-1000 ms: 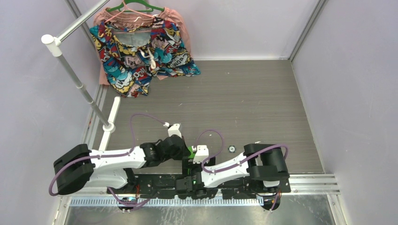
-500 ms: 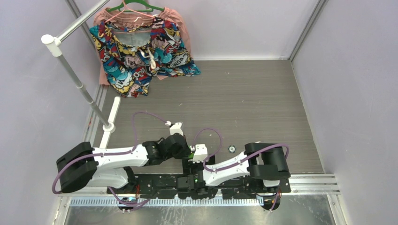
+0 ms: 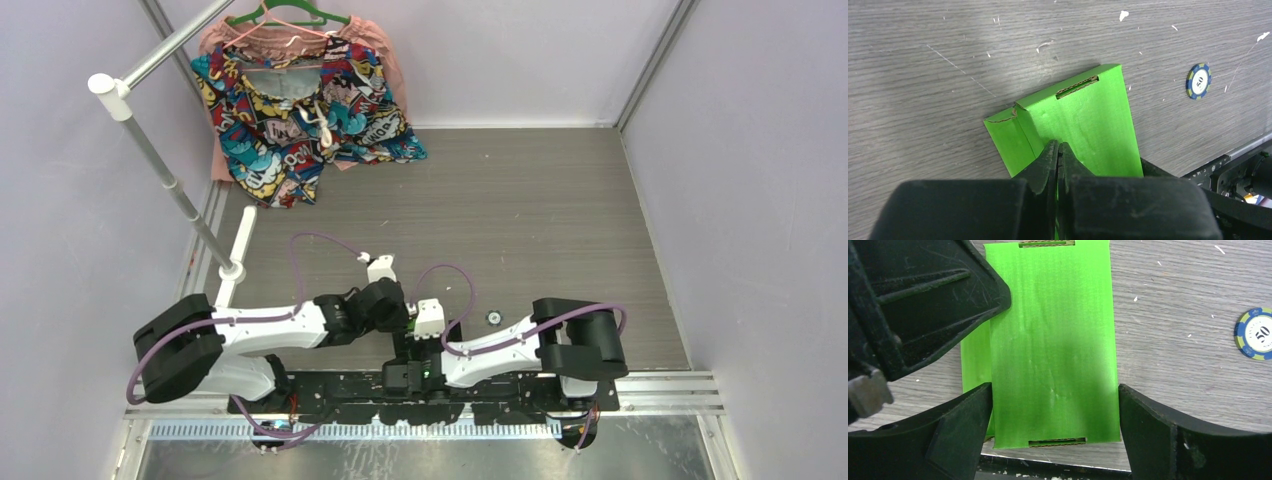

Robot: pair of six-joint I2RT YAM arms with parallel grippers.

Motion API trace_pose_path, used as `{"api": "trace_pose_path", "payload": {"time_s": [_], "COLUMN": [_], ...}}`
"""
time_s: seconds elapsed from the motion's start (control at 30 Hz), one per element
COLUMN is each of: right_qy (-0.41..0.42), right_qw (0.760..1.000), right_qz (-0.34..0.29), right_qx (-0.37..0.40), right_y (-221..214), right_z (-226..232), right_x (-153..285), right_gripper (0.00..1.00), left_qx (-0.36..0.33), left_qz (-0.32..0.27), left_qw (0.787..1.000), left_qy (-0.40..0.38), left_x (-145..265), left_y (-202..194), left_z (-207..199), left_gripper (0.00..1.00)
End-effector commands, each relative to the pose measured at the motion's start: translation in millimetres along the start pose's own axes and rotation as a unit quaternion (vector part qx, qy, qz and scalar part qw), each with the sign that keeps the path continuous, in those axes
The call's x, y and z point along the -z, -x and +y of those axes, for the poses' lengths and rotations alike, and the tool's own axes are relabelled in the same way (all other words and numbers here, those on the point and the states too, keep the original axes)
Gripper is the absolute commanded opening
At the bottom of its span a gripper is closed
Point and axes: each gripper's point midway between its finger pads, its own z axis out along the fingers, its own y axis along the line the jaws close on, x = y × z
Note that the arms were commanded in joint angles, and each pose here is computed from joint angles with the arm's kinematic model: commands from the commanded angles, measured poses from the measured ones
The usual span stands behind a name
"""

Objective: Fold the paper box
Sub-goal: Close the paper box at the center of the board.

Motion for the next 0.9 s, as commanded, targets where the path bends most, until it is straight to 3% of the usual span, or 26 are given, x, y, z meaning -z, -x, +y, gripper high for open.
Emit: {"api": "trace_pose_path", "payload": {"time_s": [0.0, 0.13, 0.3, 0.63, 0.87], "right_qy": [-0.002, 0.004, 0.020, 0.038, 0.063], "right_qw": [1.000, 1.000, 0.999, 0.997, 0.995], "right_qz": [0.002, 0.010, 0.019, 0.048, 0.054], "right_qx": [-0.003, -0.004, -0.017, -0.039, -0.061], "right_y": [7.8, 5.4, 4.0, 0.0, 15.0], "right_z": [-2.2, -1.0, -3.0, -13.6, -15.9], "right_x": [-9.2, -7.9, -3.8, -4.3, 5.6], "right_gripper": [0.92, 0.85, 0.80, 0.79, 0.78], "left_qx": [-0.057, -0.062, -0.075, -0.075, -0.060], "left_qz": [0.084, 0.076, 0.027, -0.014, -0.027], "left_qw": [0.992, 0.993, 0.995, 0.996, 0.997], "left_qy": [0.075, 0.072, 0.062, 0.043, 0.039], "left_x": [1.1, 6.5, 38.5, 83.3, 100.9], "left_y": [-44.5, -35.8, 7.7, 66.3, 85.6], "left_z": [46.4, 40.0, 18.5, -4.2, 4.8], "left_gripper": [0.00, 0.00, 0.00, 0.00, 0.01]}}
